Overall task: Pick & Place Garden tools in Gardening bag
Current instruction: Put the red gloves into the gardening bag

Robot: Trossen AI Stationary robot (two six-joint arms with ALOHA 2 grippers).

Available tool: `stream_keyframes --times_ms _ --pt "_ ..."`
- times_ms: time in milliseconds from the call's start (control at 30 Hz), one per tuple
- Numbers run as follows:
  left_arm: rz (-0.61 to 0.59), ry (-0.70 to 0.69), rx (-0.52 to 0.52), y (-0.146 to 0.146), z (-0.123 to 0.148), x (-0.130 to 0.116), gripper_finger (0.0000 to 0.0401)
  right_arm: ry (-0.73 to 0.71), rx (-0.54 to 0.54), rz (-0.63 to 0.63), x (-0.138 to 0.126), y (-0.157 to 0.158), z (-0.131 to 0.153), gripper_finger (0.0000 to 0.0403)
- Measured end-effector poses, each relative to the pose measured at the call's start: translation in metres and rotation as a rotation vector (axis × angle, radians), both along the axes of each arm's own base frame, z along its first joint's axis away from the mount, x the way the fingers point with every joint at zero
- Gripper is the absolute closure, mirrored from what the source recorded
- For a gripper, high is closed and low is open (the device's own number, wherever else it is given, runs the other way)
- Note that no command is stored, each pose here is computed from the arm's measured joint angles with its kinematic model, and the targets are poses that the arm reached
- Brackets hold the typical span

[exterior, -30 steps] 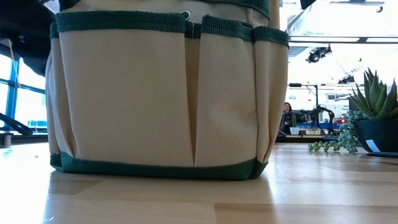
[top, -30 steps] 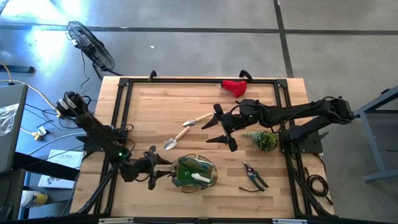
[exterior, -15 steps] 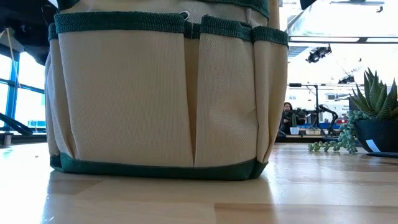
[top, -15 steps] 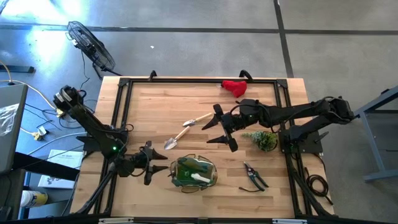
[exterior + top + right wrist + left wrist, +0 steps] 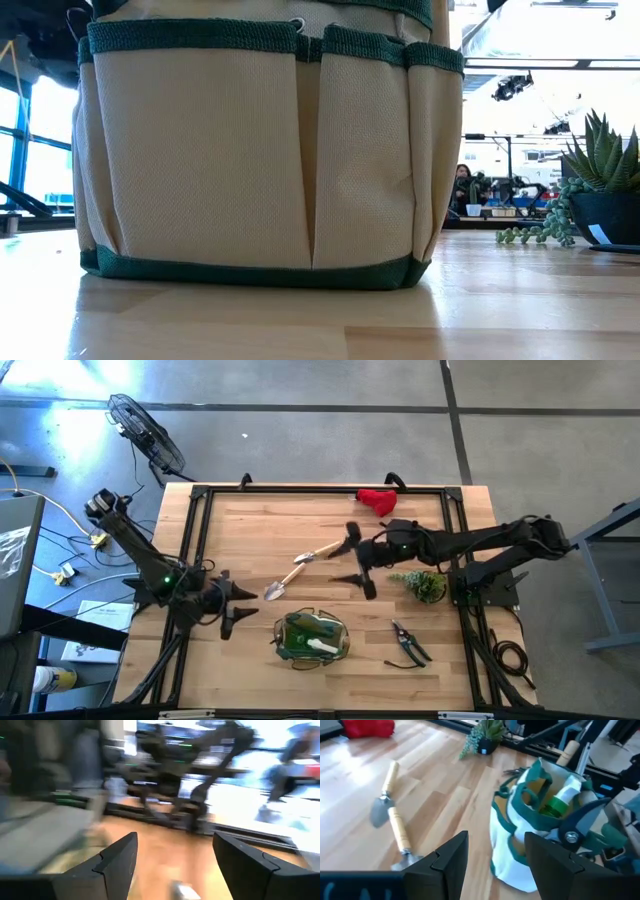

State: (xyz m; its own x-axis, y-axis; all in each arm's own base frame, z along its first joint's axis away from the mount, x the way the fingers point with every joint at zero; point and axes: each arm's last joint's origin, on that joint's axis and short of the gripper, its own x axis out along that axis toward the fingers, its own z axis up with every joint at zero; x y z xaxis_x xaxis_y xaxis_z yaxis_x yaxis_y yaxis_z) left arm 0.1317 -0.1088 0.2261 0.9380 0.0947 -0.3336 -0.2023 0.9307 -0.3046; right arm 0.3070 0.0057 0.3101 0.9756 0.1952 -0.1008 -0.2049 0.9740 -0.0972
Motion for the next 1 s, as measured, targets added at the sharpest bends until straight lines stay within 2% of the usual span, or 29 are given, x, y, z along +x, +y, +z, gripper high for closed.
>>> stream_keyframes --times_ms 167,300,400,533,633,733,833,1000 --pt "0.052 0.024 0.072 0.008 -0.002 -0.006 0.0215 -0.039 -0.112 -0.421 -0.009 -0.018 0.011 0.0151" --pt "0.153 0.008 0.131 0.013 -0.004 -0.008 0.0215 -0.036 -0.109 -0.913 -0.021 -0.047 0.017 0.0151" --pt "0.21 -0.011 0.17 0.015 -0.004 -0.009 0.0215 -0.007 -0.13 -1.103 -0.028 -0.066 0.016 0.0151" --pt "0.263 -0.035 0.191 0.017 -0.003 -0.009 0.0215 0.061 -0.099 -1.176 -0.034 -0.088 0.008 0.0152" --pt "0.291 -0.047 0.199 0.018 -0.003 -0.009 0.0215 0.16 0.03 -1.148 -0.042 -0.107 -0.006 0.0156" --pt "0.319 -0.037 0.209 0.022 -0.004 -0.008 0.0215 0.297 0.216 -1.08 -0.053 -0.127 -0.022 0.0167" --pt "0.33 -0.012 0.171 0.03 -0.003 -0.004 0.0215 0.407 0.378 -1.044 -0.065 -0.146 -0.035 0.0175" --pt "0.341 0.049 0.104 0.044 -0.004 0.006 0.0215 0.439 0.464 -1.024 -0.078 -0.175 -0.043 0.0184"
